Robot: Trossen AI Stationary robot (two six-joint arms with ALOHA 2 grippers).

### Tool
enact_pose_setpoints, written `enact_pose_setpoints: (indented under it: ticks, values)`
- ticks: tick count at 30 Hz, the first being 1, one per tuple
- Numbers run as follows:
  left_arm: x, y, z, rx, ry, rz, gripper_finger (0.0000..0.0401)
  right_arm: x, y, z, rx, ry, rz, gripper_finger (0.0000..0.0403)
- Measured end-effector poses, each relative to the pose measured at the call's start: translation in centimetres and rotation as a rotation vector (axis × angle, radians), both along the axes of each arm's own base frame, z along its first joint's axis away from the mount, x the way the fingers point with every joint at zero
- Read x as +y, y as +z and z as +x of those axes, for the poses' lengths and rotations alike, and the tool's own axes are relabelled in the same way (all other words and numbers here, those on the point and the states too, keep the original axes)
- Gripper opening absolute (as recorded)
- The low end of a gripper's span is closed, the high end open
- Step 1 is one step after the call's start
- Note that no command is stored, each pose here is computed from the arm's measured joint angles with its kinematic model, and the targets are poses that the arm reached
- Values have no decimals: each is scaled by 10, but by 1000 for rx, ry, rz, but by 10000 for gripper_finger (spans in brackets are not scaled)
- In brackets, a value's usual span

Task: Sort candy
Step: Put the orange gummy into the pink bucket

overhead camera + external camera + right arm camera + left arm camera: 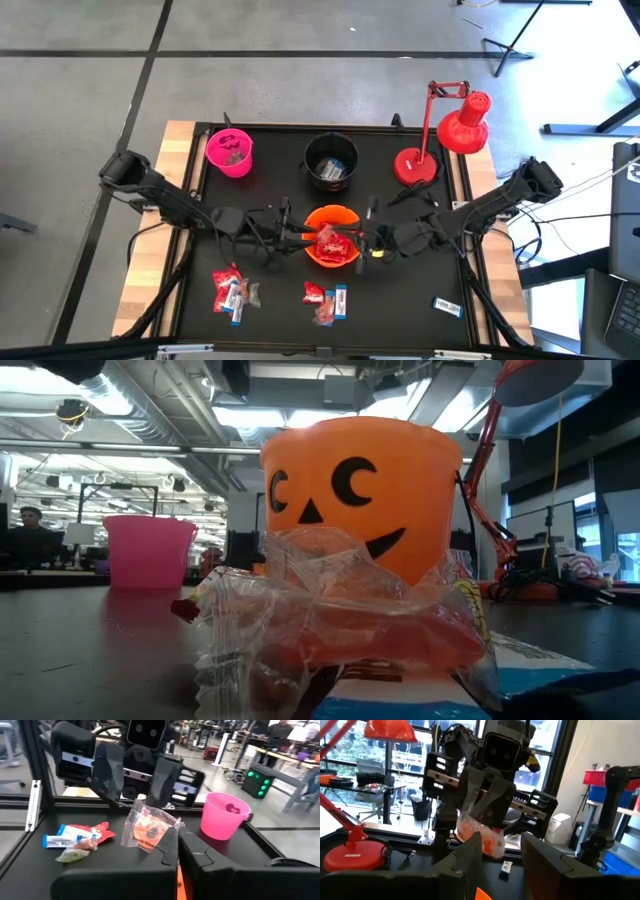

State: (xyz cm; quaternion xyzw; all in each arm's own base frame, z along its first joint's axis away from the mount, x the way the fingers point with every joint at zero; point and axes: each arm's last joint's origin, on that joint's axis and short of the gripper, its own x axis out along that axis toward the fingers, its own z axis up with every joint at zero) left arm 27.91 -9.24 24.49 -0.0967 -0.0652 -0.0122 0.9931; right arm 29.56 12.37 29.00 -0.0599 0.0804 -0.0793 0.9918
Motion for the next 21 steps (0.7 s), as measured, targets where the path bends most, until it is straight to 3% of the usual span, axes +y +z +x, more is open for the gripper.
enact_pose_setpoints:
  ticks: [6,14,21]
  values:
    - [5,-4,10,110,38,2,158,2,-2,1,8,3,-4,1]
    - [7,7,16,88,49,-31,221,2,-2,1,9,3,-4,1]
    - [7,3,16,123,53,-69,236,1,-2,1,8,2,-4,1]
